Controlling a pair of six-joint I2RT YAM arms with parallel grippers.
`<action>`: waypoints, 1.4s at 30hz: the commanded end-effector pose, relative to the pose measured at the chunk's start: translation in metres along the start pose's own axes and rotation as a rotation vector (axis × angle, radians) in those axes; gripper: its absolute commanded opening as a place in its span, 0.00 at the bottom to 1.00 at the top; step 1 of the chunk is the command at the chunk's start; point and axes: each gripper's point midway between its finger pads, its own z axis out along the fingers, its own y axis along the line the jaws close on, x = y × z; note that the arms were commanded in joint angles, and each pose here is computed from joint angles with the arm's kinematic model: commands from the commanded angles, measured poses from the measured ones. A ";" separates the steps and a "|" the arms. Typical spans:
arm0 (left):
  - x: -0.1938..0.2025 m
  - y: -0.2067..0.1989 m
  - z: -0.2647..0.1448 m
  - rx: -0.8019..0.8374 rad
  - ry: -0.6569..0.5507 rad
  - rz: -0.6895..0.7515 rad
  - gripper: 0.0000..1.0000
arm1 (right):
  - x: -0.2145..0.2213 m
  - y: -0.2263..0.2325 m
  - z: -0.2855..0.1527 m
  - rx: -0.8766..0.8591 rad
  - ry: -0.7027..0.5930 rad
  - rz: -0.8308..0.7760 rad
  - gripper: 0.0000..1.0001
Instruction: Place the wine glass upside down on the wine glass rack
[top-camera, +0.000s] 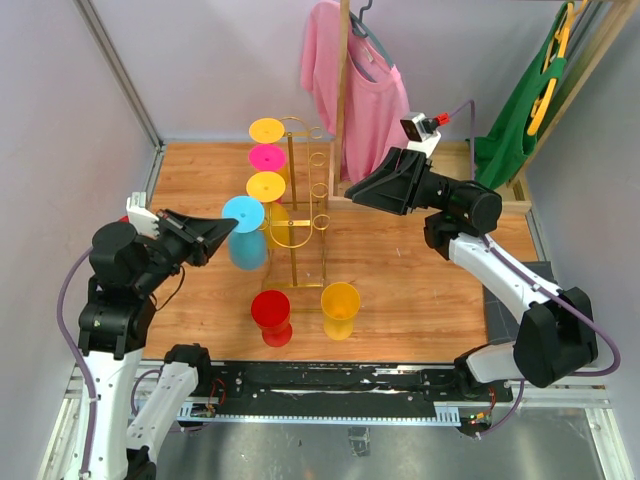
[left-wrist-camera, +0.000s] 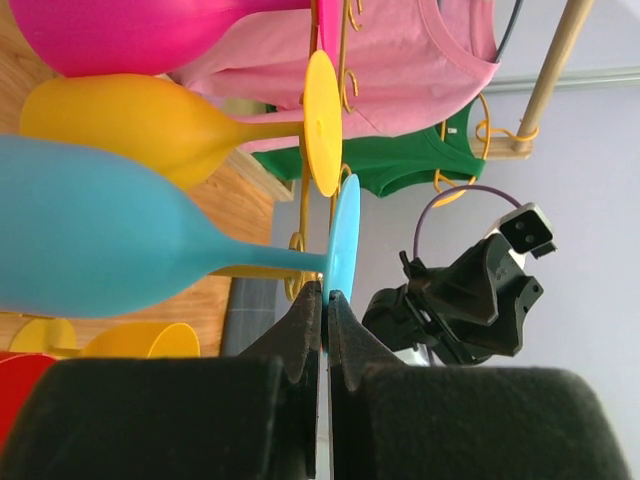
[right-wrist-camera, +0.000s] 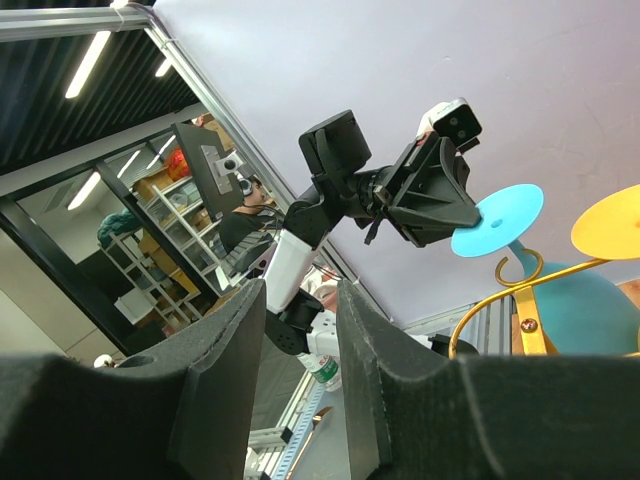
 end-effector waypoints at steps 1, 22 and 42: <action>0.005 -0.013 -0.001 0.052 0.041 0.041 0.00 | -0.005 0.001 -0.006 -0.003 -0.019 -0.052 0.36; 0.025 -0.010 0.005 0.077 0.183 0.115 0.00 | -0.004 -0.013 -0.007 0.010 -0.021 -0.020 0.36; 0.041 0.017 0.013 0.039 0.282 0.119 0.02 | 0.001 -0.016 -0.010 0.012 -0.018 -0.029 0.35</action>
